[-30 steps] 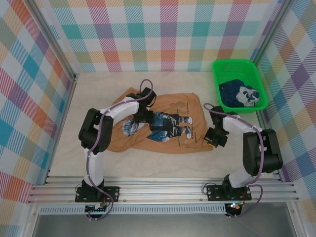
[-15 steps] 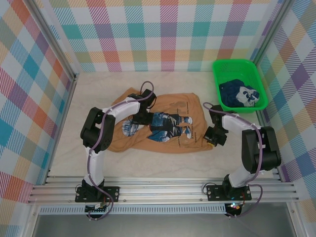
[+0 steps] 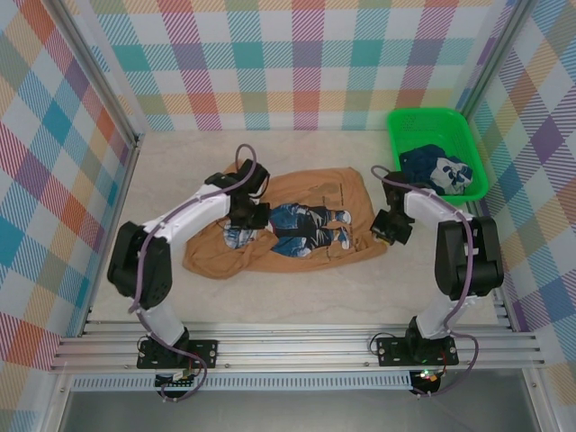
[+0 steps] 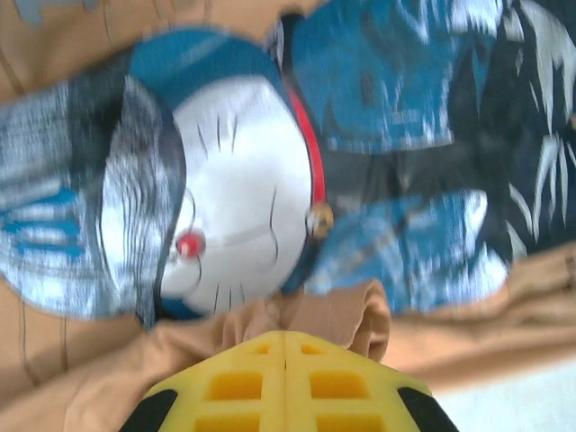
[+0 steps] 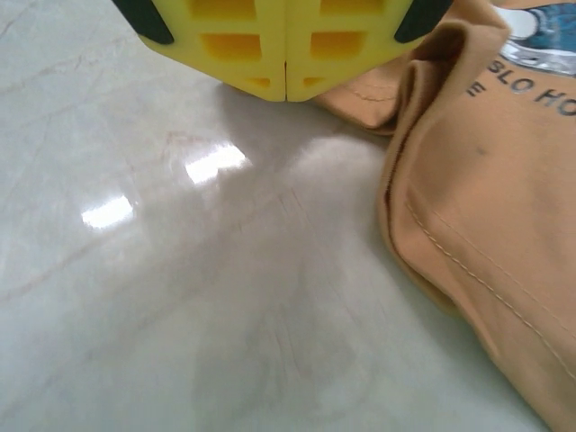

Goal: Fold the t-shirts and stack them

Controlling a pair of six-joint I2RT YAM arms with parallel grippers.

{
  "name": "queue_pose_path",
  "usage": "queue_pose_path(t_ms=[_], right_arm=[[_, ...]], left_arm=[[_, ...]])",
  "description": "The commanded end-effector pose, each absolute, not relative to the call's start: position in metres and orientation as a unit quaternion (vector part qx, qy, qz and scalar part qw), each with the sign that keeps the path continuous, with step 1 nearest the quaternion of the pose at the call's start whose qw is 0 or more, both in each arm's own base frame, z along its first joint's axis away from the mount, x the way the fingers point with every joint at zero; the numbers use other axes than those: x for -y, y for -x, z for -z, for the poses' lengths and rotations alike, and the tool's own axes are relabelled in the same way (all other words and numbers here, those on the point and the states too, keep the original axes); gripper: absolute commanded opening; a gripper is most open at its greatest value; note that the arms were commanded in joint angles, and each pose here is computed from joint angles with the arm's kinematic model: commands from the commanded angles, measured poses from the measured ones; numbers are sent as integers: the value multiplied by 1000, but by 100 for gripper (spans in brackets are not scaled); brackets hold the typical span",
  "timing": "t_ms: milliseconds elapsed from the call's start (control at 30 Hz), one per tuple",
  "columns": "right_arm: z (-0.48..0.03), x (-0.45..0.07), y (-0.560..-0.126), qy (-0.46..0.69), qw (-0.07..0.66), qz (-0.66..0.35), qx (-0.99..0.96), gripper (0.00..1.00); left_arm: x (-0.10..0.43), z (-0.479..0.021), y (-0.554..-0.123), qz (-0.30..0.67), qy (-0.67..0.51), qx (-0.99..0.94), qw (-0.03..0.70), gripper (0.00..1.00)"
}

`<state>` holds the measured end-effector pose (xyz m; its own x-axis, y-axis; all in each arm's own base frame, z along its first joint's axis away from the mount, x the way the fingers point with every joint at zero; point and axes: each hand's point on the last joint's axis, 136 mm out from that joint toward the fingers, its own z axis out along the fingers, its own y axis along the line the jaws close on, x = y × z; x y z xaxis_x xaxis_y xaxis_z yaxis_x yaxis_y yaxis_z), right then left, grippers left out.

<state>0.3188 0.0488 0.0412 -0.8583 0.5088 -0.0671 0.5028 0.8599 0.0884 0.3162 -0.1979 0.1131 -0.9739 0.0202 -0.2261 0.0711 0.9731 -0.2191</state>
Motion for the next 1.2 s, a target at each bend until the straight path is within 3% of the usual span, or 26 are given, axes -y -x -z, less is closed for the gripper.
queue_pose_path(t_ms=[0, 233, 300, 367, 400, 467, 533, 567, 667, 700, 933, 1167], right_arm=[[-49, -40, -335, -260, 58, -25, -963, 0], [-53, -35, -350, -266, 66, -26, -961, 0], [-51, -36, -349, -267, 63, -29, -961, 0], [-50, -36, -346, -268, 59, -27, -961, 0], [-50, -35, -345, -268, 59, -25, -961, 0], [-50, -32, -341, -268, 59, -19, -961, 0], [-49, -31, -337, -269, 59, -18, -961, 0], [-50, -30, -337, -270, 60, -18, -961, 0], [-51, -30, -338, -267, 63, -18, -961, 0], [-52, -29, -339, -266, 65, -18, -962, 0], [-56, -29, -349, -254, 73, -17, -964, 0], [-52, -32, -350, -252, 70, -23, -965, 0]], left_arm=[[201, -121, -255, 165, -25, -985, 39, 0], [234, -129, -174, 271, -76, -959, -23, 0], [236, -124, -180, 271, -58, -961, -12, 41], [232, -131, -195, 261, -34, -964, 28, 63], [228, -136, -203, 260, -18, -964, 49, 65], [210, -144, -221, 255, 33, -962, 89, 65], [163, -135, -232, 185, 117, -970, 110, 61], [135, -126, -232, 138, 163, -972, 102, 56], [78, -98, -219, 40, 276, -959, 59, 24], [70, -90, -217, 29, 300, -952, 46, 20], [39, -44, -228, 13, 421, -907, 16, 19], [27, -10, -255, -16, 449, -894, 13, 18]])
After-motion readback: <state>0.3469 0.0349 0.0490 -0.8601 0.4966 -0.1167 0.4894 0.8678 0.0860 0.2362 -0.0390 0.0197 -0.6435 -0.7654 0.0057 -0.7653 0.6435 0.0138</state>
